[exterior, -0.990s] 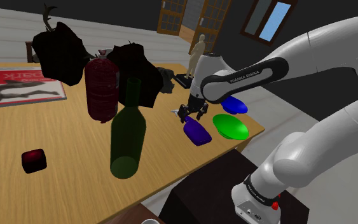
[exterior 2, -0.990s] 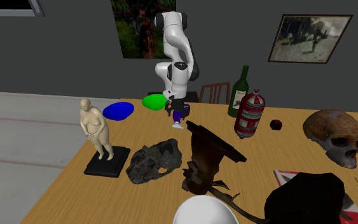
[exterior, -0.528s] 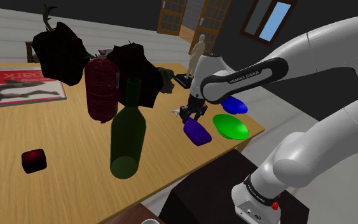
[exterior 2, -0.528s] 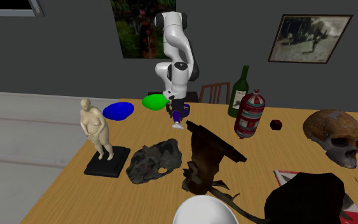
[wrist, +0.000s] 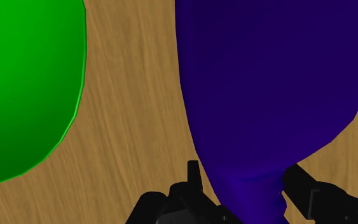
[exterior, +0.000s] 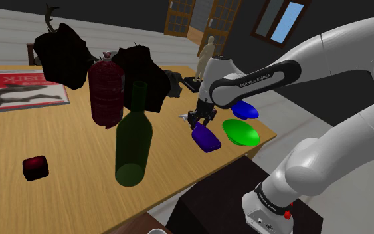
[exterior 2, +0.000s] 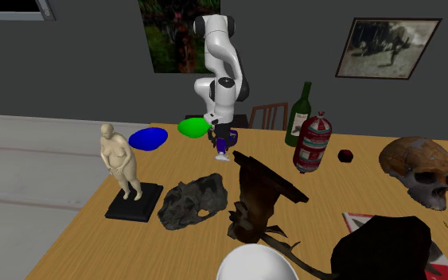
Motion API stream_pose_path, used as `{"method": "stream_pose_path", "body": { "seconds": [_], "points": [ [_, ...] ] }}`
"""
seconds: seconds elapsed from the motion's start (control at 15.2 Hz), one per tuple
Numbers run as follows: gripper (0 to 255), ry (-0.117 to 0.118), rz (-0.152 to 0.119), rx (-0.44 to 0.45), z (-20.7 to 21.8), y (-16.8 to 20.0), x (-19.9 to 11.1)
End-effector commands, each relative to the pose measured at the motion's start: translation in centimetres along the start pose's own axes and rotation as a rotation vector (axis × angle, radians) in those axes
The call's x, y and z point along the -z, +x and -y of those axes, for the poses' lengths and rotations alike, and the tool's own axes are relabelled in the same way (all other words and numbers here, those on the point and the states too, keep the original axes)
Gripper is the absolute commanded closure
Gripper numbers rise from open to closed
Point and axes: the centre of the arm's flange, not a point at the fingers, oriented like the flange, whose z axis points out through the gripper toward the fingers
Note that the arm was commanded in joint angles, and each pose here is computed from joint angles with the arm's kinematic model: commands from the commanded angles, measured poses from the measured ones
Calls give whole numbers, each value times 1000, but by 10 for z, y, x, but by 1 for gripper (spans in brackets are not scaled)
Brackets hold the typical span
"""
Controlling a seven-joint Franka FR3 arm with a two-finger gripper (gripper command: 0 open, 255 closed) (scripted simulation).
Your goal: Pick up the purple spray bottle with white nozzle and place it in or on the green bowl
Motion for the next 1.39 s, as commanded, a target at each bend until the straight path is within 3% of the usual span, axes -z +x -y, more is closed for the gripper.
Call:
{"method": "stream_pose_path", "body": {
  "seconds": [0.0, 1.32],
  "points": [
    [255, 0, 1, 0, -1, 0, 5],
    [255, 0, 1, 0, -9, 0, 110]
  ]
}}
